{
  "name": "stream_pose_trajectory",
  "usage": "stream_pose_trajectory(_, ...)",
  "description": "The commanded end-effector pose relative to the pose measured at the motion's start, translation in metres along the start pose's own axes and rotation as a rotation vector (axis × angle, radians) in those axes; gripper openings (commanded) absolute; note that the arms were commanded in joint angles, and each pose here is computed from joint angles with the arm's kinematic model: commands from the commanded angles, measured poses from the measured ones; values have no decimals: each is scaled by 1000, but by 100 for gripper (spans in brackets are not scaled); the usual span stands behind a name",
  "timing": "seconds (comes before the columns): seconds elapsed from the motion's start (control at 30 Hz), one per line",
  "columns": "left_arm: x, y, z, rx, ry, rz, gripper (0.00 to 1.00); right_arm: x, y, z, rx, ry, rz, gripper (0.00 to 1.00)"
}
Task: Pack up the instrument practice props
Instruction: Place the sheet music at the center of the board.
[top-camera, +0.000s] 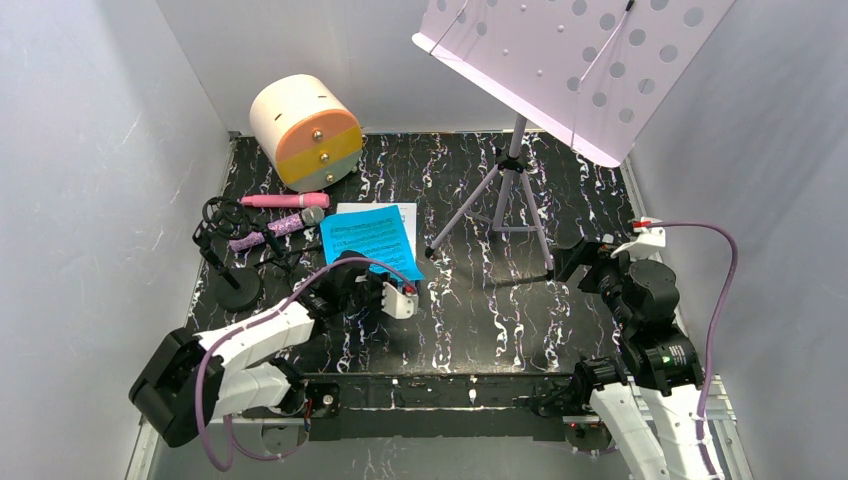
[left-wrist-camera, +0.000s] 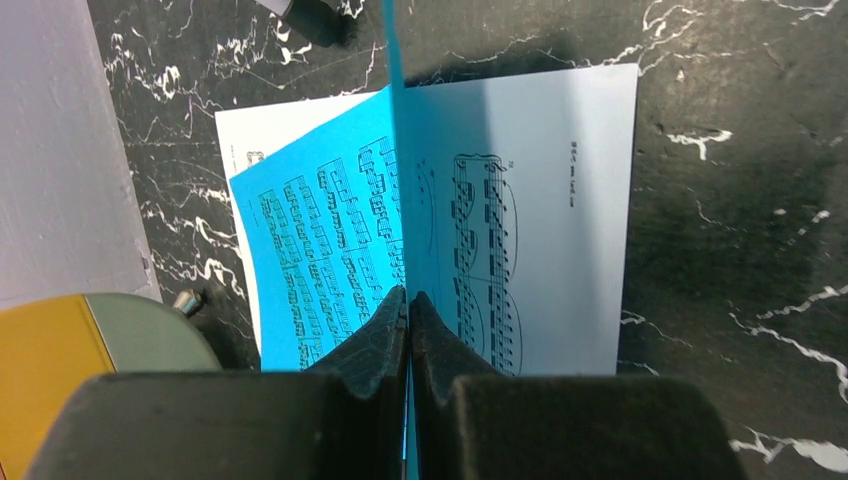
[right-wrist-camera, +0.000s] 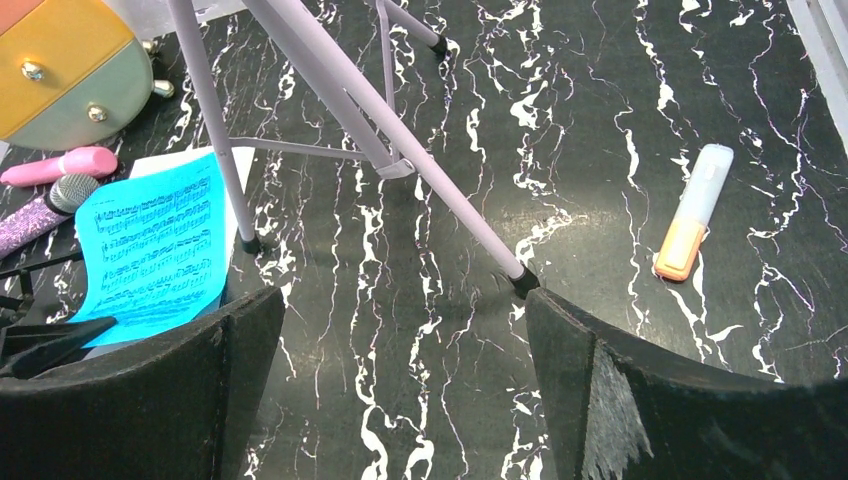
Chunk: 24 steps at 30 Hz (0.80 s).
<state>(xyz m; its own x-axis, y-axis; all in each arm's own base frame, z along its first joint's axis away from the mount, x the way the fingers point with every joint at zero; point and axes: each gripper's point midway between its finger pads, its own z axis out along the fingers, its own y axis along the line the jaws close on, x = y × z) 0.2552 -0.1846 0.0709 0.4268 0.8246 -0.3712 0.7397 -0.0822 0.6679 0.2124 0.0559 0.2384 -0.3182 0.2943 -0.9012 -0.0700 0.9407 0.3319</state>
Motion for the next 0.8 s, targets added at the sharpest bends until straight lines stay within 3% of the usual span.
stream_pose_trajectory(0.0, -13, 23, 8, -80, -46, 63, 0, -8, 4, 0, -21, -39, 4, 99)
stream_pose_trajectory(0.37, -48, -4, 0, -9, -144, 84, 0, -7, 3, 3, -11, -38, 3, 99)
stream_pose_trajectory(0.77, -6, 6, -3, -52, 51, 105, 0, -4, 5, 5, -23, -24, 2, 99)
